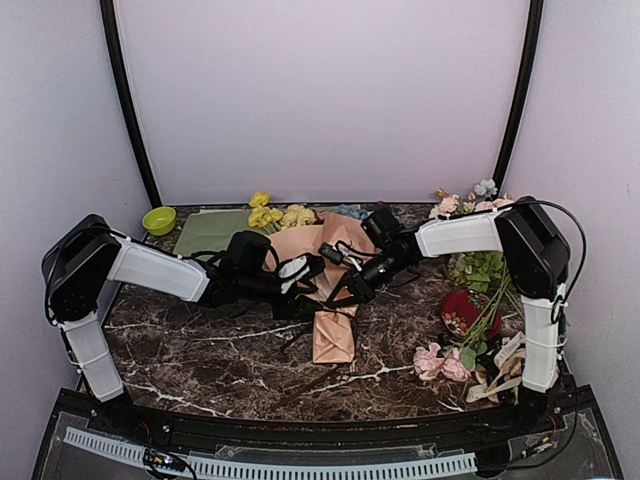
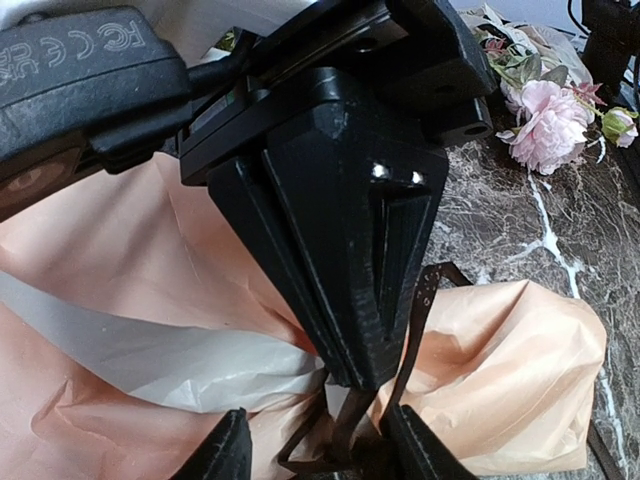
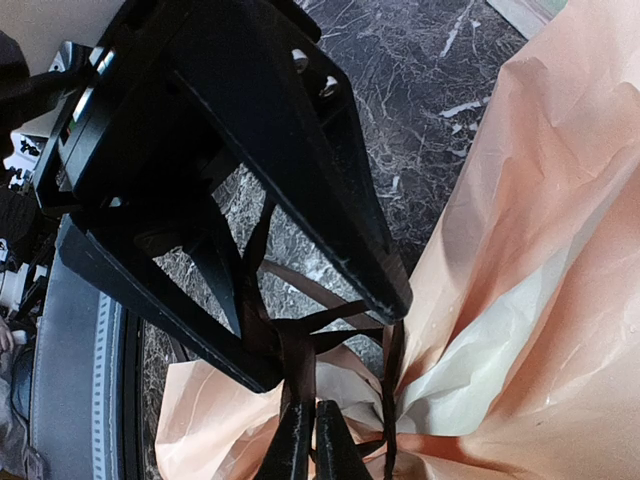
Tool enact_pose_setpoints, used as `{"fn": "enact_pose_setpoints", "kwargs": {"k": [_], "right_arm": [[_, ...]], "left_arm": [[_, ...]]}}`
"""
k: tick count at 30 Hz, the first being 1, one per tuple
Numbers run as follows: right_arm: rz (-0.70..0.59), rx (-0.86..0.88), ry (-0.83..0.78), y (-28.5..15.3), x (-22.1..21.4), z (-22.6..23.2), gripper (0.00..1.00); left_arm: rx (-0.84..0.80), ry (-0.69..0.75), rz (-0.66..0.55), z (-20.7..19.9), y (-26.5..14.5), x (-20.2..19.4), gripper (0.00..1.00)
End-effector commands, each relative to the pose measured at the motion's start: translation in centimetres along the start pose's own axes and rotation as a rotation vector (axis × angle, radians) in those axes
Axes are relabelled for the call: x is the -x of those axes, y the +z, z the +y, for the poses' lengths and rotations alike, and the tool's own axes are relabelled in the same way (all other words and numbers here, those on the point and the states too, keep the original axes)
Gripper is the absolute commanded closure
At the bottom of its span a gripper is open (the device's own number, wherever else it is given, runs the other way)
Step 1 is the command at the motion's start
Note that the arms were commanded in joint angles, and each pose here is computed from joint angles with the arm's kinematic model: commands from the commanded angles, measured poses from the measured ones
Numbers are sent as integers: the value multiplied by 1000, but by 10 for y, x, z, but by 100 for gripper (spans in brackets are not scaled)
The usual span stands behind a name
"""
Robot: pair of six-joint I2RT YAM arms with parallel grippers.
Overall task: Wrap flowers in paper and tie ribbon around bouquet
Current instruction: Pick up the right side of the half-tied ribbon from the folded bouquet, then pass from the right arm to the left
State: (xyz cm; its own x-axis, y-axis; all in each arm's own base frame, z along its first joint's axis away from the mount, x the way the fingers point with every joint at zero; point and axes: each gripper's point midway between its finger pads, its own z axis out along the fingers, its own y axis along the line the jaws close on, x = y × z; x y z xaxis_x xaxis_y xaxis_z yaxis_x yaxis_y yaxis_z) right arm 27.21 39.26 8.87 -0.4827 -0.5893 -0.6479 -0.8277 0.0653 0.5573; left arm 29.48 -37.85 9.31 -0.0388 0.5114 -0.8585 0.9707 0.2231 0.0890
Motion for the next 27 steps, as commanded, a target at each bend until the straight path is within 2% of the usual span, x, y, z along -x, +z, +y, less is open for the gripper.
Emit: {"fn": "enact_pose_setpoints", "kwargs": {"k": [1, 4, 11, 18, 27], "right_arm": [[-29, 1, -48, -5, 17, 10, 97], [-37, -4, -56, -8, 20, 12, 100], [-44, -7, -68, -11, 23, 16, 100], [-52, -4, -75, -13, 28, 18, 100], [-47, 8, -66, -12, 25, 20, 100]], "left_arm": [[-31, 21, -33, -6, 0, 9, 51], [-39, 45, -38, -9, 1, 10, 48], [-49, 69, -15, -8, 7, 5, 45], [6, 67, 0, 3, 12, 1, 53], [67, 50, -48, 15, 11, 13, 66]]}}
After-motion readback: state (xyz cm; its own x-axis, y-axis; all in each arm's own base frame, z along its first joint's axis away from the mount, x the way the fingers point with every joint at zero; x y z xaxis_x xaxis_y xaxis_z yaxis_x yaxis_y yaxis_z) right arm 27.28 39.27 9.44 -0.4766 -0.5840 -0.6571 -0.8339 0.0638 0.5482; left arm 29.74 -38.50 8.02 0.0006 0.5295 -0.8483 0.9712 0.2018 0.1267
